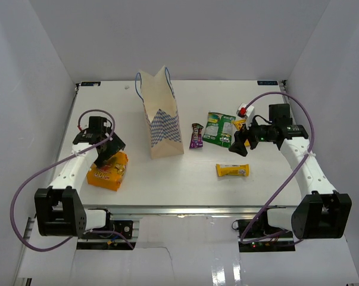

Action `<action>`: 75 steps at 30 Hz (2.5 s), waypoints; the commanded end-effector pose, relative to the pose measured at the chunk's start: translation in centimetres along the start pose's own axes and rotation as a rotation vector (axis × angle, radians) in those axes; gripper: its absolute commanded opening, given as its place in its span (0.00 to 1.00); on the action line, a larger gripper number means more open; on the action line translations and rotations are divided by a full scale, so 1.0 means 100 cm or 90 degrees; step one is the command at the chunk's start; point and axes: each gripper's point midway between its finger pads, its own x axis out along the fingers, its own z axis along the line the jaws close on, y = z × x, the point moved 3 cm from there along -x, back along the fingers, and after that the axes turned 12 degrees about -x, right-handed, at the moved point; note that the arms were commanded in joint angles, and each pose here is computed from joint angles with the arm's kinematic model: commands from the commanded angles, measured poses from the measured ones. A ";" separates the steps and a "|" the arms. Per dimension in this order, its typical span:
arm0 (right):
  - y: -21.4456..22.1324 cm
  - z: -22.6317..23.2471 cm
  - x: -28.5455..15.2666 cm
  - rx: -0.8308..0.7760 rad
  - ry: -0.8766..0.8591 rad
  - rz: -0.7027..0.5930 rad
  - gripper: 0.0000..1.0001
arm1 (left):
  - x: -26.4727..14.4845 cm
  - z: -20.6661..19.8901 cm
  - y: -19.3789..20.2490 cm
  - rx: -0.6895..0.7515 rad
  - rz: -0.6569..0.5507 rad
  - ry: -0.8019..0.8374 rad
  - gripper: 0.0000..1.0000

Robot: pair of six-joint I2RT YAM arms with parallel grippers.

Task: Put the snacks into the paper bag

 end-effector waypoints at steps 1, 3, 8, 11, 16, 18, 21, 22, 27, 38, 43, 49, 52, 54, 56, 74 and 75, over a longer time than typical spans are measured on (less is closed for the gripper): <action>-0.006 -0.003 0.003 -0.011 -0.010 -0.025 0.90 | -0.003 -0.030 -0.014 0.040 -0.035 0.018 0.98; -0.005 -0.004 0.005 -0.011 -0.012 -0.025 0.91 | 0.007 -0.043 -0.009 0.086 -0.016 0.008 0.98; 0.000 -0.003 0.008 -0.007 -0.014 -0.022 0.91 | 0.031 -0.024 0.002 0.141 0.003 -0.124 0.98; 0.003 -0.004 0.008 -0.009 -0.010 -0.015 0.92 | 0.039 -0.007 0.009 0.130 0.011 -0.185 0.98; 0.011 -0.002 0.012 0.001 -0.019 -0.006 0.93 | 0.040 0.001 0.014 0.107 0.002 -0.192 0.93; 0.010 -0.004 0.014 0.003 -0.023 -0.009 0.92 | 0.047 0.004 0.018 0.108 0.011 -0.206 0.93; 0.004 -0.007 0.013 -0.002 -0.021 -0.017 0.92 | 0.063 0.011 0.028 0.113 0.037 -0.239 0.84; 0.004 -0.008 0.013 -0.003 -0.019 -0.017 0.92 | 0.063 0.012 0.028 0.110 0.039 -0.240 0.81; 0.002 -0.008 0.011 -0.007 -0.016 -0.019 0.93 | 0.063 0.005 0.023 0.109 0.024 -0.223 0.59; -0.010 -0.018 0.001 -0.030 0.019 -0.016 0.93 | 0.007 -0.032 -0.004 0.088 -0.050 -0.044 0.00; -0.033 -0.033 -0.009 -0.071 0.045 -0.033 0.92 | -0.054 -0.056 -0.003 0.119 -0.088 0.211 0.00; -0.048 -0.036 -0.012 -0.077 0.042 -0.060 0.93 | -0.101 -0.069 0.006 0.104 -0.113 0.414 0.00; -0.051 -0.037 -0.015 -0.080 0.046 -0.063 0.92 | -0.122 -0.075 0.001 0.083 -0.137 0.470 0.00; -0.053 -0.038 -0.016 -0.083 0.049 -0.064 0.92 | -0.139 -0.078 -0.003 0.069 -0.158 0.510 0.00; -0.057 -0.039 -0.018 -0.088 0.055 -0.066 0.92 | -0.159 -0.083 -0.008 0.062 -0.182 0.553 0.00; -0.054 -0.034 -0.021 -0.090 0.062 -0.063 0.92 | -0.364 -0.178 -0.047 0.280 -0.224 0.904 0.00; -0.054 -0.034 -0.021 -0.090 0.062 -0.063 0.92 | -0.369 -0.182 -0.048 0.287 -0.218 0.916 0.00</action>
